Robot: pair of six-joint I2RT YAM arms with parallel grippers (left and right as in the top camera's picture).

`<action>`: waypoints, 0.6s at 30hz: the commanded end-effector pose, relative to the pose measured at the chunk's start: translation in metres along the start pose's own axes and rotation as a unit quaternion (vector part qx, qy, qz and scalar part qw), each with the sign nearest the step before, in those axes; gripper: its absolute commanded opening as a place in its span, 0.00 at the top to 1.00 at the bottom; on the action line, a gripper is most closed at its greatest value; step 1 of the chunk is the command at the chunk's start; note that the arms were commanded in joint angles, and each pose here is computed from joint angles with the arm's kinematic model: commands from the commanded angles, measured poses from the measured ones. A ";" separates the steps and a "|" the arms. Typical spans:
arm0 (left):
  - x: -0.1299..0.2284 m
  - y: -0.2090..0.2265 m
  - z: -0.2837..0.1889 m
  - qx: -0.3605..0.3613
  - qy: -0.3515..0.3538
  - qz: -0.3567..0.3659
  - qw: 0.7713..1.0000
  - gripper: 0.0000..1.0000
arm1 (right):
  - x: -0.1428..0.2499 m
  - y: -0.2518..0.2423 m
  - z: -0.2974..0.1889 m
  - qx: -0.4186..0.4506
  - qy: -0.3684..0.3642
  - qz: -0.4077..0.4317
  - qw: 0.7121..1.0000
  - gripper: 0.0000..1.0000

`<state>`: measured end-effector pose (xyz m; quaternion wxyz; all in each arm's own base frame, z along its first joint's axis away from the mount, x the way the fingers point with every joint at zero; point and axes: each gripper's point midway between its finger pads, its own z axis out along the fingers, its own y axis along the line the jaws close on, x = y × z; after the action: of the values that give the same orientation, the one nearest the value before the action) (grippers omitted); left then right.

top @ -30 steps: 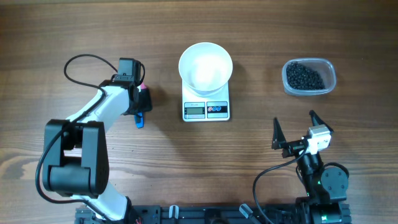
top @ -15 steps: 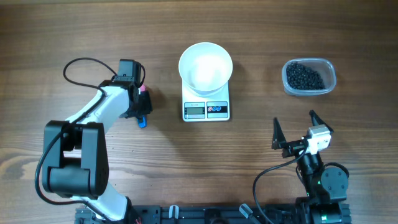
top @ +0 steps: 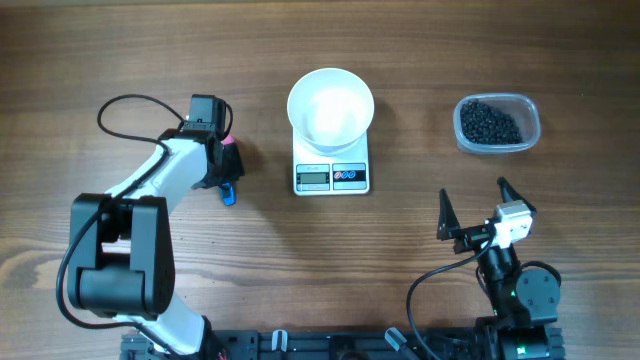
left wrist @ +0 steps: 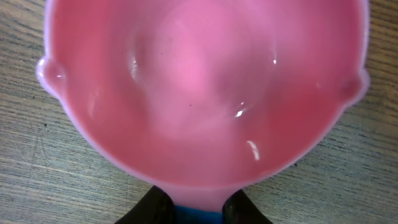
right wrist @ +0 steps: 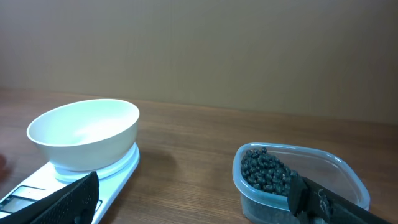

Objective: Scoop item into bowl and weigh 150g on scale
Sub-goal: 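Close left gripper on the blue handle of the pink scoop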

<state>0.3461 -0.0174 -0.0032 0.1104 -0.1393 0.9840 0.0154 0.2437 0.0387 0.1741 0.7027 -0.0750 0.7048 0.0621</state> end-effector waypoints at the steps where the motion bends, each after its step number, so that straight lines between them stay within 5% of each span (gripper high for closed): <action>1: 0.022 0.005 0.011 -0.003 0.039 -0.003 0.999 0.80 | -0.002 -0.004 -0.001 0.012 -0.006 0.009 1.000 0.00; 4: 0.023 0.005 0.011 -0.004 0.041 -0.003 0.999 0.87 | -0.002 -0.004 -0.001 0.012 -0.006 0.009 1.000 0.00; 13: 0.023 0.005 0.011 -0.004 0.041 -0.002 0.999 0.74 | -0.002 -0.004 -0.001 0.012 -0.006 0.009 1.000 0.00; 18: 0.023 0.005 0.011 -0.004 0.041 -0.002 0.999 0.79 | -0.002 -0.004 -0.001 0.012 -0.006 0.009 1.000 0.00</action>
<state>0.3427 -0.0173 -0.0033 0.1033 -0.1420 0.9844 0.0133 0.2438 0.0386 0.1741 0.7027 -0.0749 0.7048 0.0619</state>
